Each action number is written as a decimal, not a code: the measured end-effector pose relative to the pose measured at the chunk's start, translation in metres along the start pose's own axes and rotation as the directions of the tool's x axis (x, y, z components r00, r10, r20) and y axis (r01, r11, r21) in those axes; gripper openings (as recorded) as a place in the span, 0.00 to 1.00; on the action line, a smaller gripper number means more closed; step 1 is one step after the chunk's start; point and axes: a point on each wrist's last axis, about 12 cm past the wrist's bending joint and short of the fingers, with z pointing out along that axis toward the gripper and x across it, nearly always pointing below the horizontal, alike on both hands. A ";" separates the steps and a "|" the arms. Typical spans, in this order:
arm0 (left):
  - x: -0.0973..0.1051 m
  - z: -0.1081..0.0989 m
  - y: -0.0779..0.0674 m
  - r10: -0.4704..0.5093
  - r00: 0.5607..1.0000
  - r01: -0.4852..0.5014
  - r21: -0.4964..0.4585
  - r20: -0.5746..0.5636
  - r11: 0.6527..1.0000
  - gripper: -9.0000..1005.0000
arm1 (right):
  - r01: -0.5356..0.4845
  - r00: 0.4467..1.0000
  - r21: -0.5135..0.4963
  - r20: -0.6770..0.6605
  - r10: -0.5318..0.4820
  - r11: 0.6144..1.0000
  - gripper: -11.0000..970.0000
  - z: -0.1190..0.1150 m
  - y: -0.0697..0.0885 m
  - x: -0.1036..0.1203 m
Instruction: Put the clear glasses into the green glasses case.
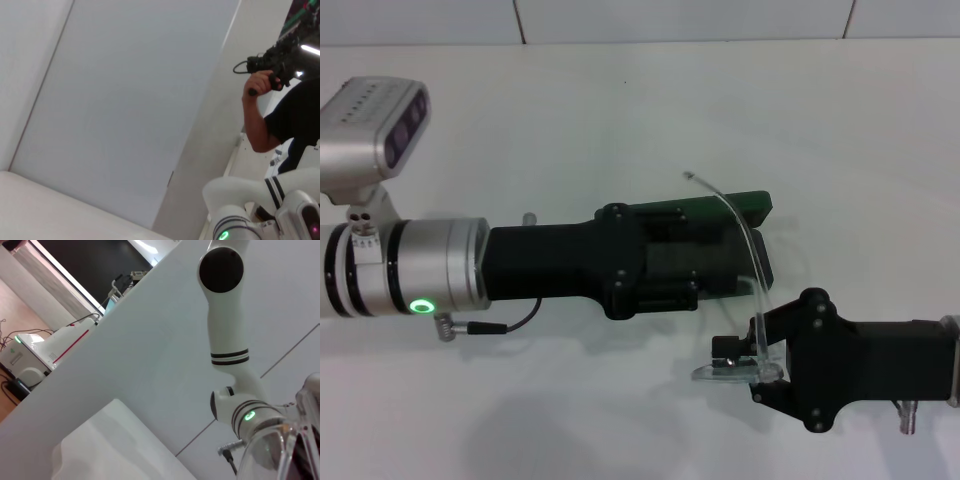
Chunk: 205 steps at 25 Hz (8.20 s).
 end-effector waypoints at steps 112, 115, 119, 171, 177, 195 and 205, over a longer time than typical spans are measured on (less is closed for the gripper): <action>0.012 0.005 0.004 0.320 0.934 -0.287 -0.201 0.157 0.937 0.61 | -0.390 0.882 -0.053 0.263 0.390 0.919 0.13 0.065 -0.019 -0.019; 0.013 0.003 0.004 0.332 0.929 -0.294 -0.215 0.164 0.931 0.61 | -0.410 0.877 -0.048 0.254 0.408 0.911 0.13 0.063 -0.017 -0.018; 0.014 0.002 0.003 0.337 0.927 -0.297 -0.222 0.167 0.929 0.61 | -0.448 0.867 -0.020 0.232 0.441 0.894 0.13 0.057 -0.015 -0.014; 0.009 0.002 0.012 0.331 0.929 -0.278 -0.276 0.167 0.920 0.61 | -0.314 0.942 0.081 0.148 0.300 0.946 0.13 0.048 -0.006 -0.007; 0.008 0.005 0.009 0.320 0.930 -0.273 -0.244 0.179 0.930 0.61 | -0.373 0.924 0.080 0.125 0.362 0.924 0.14 0.054 -0.015 -0.001; 0.007 0.006 0.008 0.320 0.931 -0.276 -0.232 0.178 0.933 0.61 | -0.428 0.902 0.083 0.094 0.421 0.900 0.16 0.057 -0.021 0.005; 0.007 -0.029 0.020 0.396 0.893 -0.252 -0.491 0.214 0.834 0.61 | -0.421 0.905 0.079 0.099 0.414 0.903 0.17 0.054 -0.022 0.005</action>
